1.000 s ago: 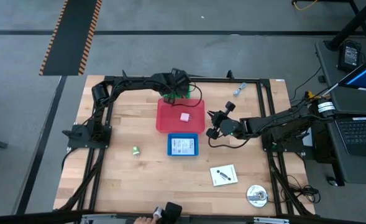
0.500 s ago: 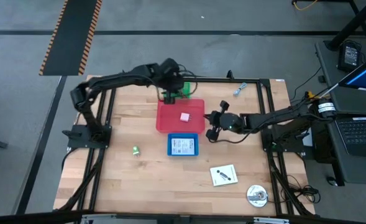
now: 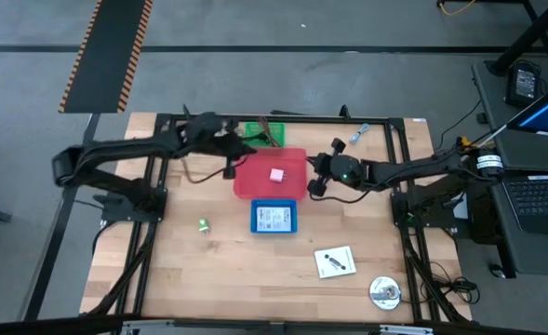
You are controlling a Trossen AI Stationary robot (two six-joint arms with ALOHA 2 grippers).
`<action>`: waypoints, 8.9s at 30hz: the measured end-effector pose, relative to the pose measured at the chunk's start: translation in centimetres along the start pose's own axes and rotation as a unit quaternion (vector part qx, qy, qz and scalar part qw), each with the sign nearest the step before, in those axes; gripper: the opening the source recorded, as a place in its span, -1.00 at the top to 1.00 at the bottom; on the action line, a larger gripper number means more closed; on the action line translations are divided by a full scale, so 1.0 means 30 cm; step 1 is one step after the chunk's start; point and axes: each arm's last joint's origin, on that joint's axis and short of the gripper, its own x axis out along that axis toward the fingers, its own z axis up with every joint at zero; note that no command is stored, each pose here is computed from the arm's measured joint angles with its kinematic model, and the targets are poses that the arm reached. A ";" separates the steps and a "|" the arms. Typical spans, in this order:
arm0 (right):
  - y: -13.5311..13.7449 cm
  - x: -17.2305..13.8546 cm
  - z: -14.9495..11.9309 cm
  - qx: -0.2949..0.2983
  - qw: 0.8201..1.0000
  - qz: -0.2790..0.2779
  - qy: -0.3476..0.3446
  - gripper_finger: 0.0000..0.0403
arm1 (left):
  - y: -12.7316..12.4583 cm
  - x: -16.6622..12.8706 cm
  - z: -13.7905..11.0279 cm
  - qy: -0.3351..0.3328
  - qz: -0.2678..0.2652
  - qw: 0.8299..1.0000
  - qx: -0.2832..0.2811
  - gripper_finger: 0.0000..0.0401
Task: Pick and place items into bin
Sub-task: Put the white card reader box into the blue bin
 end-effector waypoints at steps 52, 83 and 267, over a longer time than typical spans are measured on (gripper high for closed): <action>0.216 -0.149 0.019 -0.009 0.991 0.127 -0.046 1.00 | -0.540 -0.065 -0.159 -0.123 -0.055 0.987 -0.085 0.98; 0.238 -0.171 0.029 0.102 0.983 0.147 -0.049 1.00 | -0.754 0.114 0.012 -0.108 -0.037 0.992 -0.058 0.98; 0.690 -0.636 -0.284 0.090 0.906 0.142 0.388 1.00 | -1.028 0.696 0.095 0.125 -0.063 0.782 -0.608 0.14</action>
